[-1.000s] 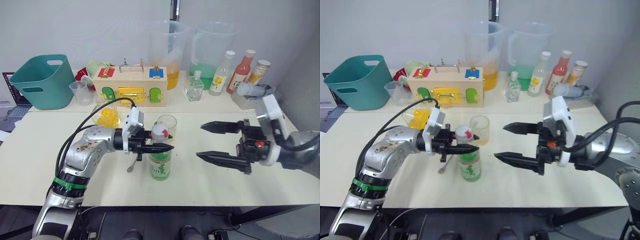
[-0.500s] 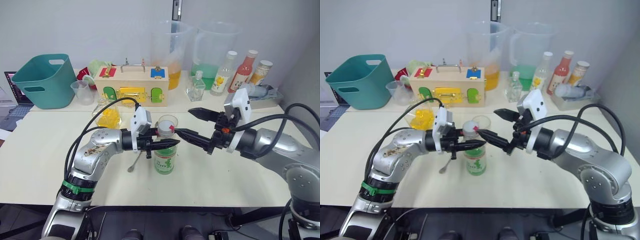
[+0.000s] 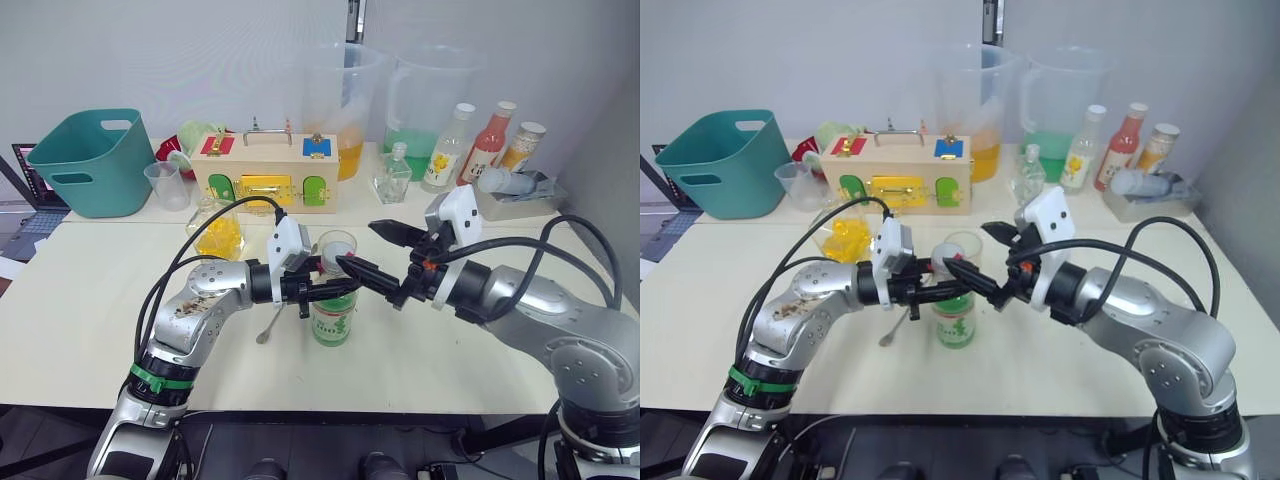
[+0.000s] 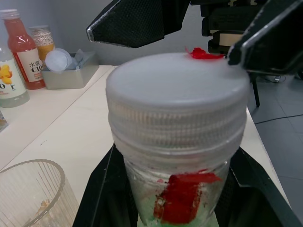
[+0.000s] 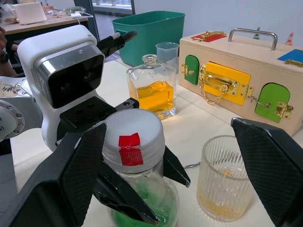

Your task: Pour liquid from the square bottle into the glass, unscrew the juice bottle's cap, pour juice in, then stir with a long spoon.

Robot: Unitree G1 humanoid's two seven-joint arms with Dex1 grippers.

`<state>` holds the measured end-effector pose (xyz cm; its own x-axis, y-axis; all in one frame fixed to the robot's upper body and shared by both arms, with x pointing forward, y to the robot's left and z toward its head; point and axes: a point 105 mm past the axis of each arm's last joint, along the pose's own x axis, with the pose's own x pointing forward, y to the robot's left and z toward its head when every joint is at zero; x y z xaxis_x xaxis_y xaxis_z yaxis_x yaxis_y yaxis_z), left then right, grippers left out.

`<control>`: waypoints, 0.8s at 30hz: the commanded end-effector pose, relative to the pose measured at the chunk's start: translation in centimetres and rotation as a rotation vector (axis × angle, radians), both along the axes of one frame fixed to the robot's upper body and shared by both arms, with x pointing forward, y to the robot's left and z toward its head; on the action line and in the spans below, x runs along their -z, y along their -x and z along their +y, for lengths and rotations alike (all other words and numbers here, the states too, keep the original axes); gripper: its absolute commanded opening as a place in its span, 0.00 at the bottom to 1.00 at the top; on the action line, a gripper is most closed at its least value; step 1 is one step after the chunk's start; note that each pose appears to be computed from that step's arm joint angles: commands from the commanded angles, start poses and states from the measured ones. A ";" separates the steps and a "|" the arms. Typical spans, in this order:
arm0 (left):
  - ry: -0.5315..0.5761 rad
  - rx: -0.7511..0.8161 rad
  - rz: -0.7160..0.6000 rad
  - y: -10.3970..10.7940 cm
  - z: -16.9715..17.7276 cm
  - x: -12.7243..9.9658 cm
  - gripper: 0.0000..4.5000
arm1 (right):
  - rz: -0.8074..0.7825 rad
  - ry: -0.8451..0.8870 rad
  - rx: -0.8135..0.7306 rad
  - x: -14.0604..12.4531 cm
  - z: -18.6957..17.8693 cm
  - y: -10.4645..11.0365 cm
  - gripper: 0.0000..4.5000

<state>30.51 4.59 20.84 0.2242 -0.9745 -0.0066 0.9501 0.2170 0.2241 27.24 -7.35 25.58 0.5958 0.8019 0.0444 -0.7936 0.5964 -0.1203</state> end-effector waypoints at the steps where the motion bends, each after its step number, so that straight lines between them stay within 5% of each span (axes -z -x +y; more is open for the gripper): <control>1: -0.012 -0.014 -0.007 0.1 -0.3 0.3 0.30 | -0.037 0.011 -0.022 -0.6 0.7 0.6 1.00; 10: -0.007 -0.025 0.005 0.3 -0.4 0.6 0.30 | -0.041 0.037 0.000 -0.1 1.6 0.3 1.00; 18: -0.009 -0.018 -0.009 0.6 0.0 0.5 0.30 | -0.038 0.035 -0.112 0.0 2.4 1.4 0.39; 24: -0.001 0.075 -0.031 2.2 0.5 -0.2 0.30 | -0.043 0.142 -0.283 0.5 2.4 2.3 0.39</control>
